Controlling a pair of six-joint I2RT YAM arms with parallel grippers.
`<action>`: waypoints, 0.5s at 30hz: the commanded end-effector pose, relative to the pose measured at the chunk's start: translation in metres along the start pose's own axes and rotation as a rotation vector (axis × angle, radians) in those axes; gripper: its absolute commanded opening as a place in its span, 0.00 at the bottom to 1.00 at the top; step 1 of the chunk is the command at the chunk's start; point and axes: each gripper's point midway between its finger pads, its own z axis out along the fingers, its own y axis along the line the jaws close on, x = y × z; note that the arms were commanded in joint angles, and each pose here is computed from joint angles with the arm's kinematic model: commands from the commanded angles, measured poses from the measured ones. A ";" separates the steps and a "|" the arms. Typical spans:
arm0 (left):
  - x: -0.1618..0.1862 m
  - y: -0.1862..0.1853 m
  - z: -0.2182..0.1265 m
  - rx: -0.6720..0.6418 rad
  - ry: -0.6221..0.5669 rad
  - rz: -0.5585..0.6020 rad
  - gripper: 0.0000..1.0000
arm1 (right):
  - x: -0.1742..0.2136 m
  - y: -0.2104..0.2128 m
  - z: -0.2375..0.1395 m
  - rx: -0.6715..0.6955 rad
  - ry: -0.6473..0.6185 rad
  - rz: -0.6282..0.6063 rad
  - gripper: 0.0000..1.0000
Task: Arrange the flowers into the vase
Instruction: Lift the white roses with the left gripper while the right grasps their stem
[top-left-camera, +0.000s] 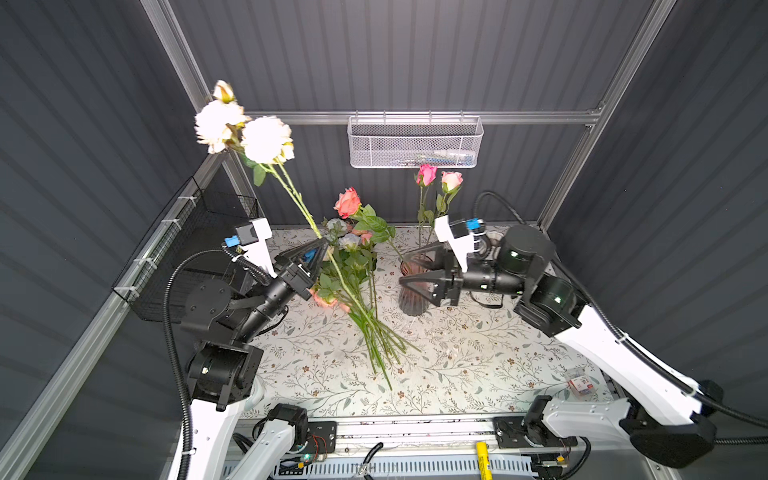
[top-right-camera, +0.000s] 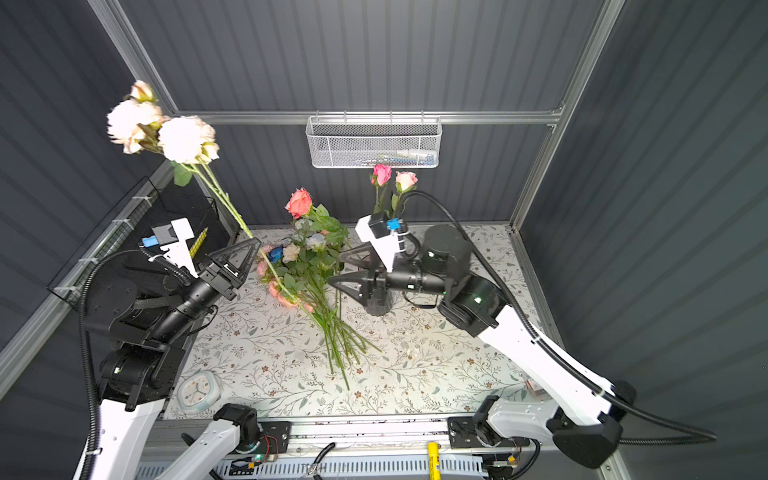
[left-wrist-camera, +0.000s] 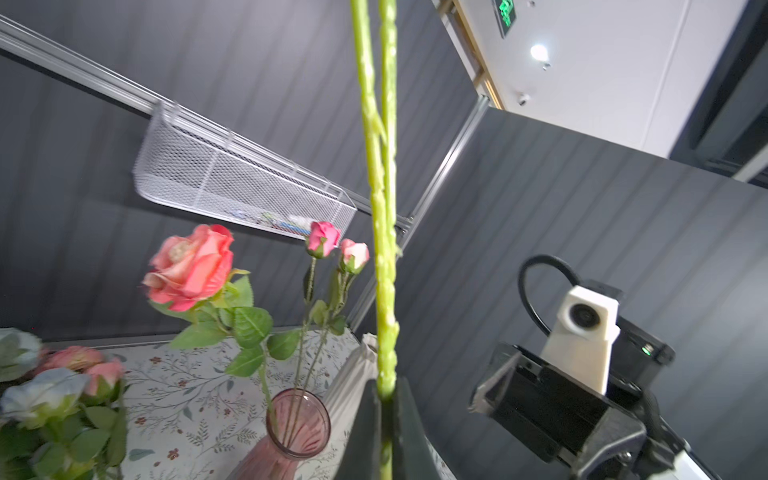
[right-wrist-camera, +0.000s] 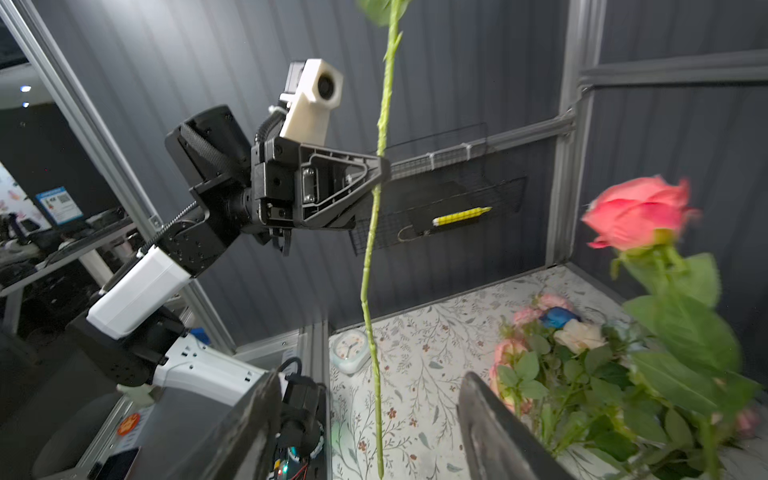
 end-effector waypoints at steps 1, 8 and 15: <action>0.014 -0.026 0.004 0.173 0.107 0.013 0.00 | 0.021 0.011 0.025 -0.058 0.138 -0.022 0.70; 0.021 -0.037 0.004 0.261 0.146 0.012 0.00 | 0.024 0.015 0.060 -0.106 0.197 -0.023 0.67; 0.021 -0.040 0.005 0.279 0.155 -0.001 0.00 | 0.010 0.022 0.070 -0.169 0.132 -0.007 0.30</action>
